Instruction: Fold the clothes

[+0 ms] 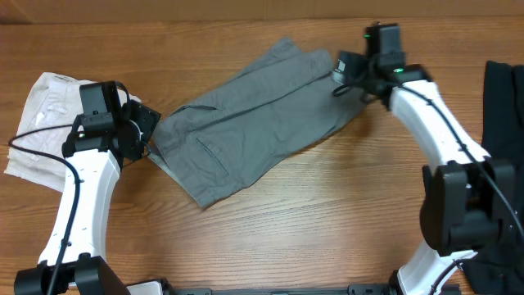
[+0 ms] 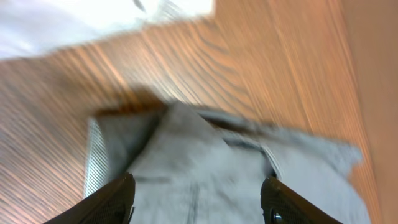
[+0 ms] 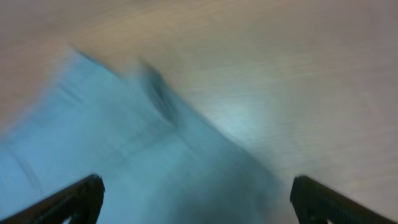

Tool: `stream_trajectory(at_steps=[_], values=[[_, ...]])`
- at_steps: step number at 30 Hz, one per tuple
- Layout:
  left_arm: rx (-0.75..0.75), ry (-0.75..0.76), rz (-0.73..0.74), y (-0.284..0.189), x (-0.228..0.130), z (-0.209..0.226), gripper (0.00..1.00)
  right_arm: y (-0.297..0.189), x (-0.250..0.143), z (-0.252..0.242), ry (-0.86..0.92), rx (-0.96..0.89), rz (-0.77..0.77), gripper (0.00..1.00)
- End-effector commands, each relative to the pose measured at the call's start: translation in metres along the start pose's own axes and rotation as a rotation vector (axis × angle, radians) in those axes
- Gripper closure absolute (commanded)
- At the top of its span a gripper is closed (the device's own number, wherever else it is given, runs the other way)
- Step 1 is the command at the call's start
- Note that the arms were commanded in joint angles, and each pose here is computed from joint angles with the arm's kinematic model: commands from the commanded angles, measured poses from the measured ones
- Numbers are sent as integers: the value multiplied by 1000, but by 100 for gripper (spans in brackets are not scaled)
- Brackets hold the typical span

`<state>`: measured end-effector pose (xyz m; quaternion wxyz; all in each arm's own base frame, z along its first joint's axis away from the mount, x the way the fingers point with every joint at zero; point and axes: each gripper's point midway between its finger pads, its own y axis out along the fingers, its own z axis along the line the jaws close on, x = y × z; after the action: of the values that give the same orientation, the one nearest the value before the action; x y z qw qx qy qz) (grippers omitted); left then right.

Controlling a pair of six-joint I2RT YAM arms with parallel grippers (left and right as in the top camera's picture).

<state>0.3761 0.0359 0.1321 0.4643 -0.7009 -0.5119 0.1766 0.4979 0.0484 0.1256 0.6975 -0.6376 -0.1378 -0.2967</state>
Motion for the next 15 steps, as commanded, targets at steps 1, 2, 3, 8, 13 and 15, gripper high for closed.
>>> stream_trajectory(at_steps=[1, 2, 3, 8, 13, 15], values=[[-70, 180, 135, -13, -36, -19, 32, -14, -16, -25, 103, 18, 93, 0], [-50, 209, 163, -12, -46, -15, 32, -11, -28, -26, 117, 47, 142, 0], [-32, 236, 191, -13, -56, -11, 32, -8, -40, -27, 127, 74, 184, 0], [17, 381, 304, -16, -103, -5, 33, 6, -90, -26, 154, 146, 308, 9], [73, 480, 299, -17, -123, -2, 32, 19, -108, -2, 122, 286, 290, 11], [72, 498, 313, -18, -130, -3, 32, 23, -110, 5, 108, 309, 268, 11]])
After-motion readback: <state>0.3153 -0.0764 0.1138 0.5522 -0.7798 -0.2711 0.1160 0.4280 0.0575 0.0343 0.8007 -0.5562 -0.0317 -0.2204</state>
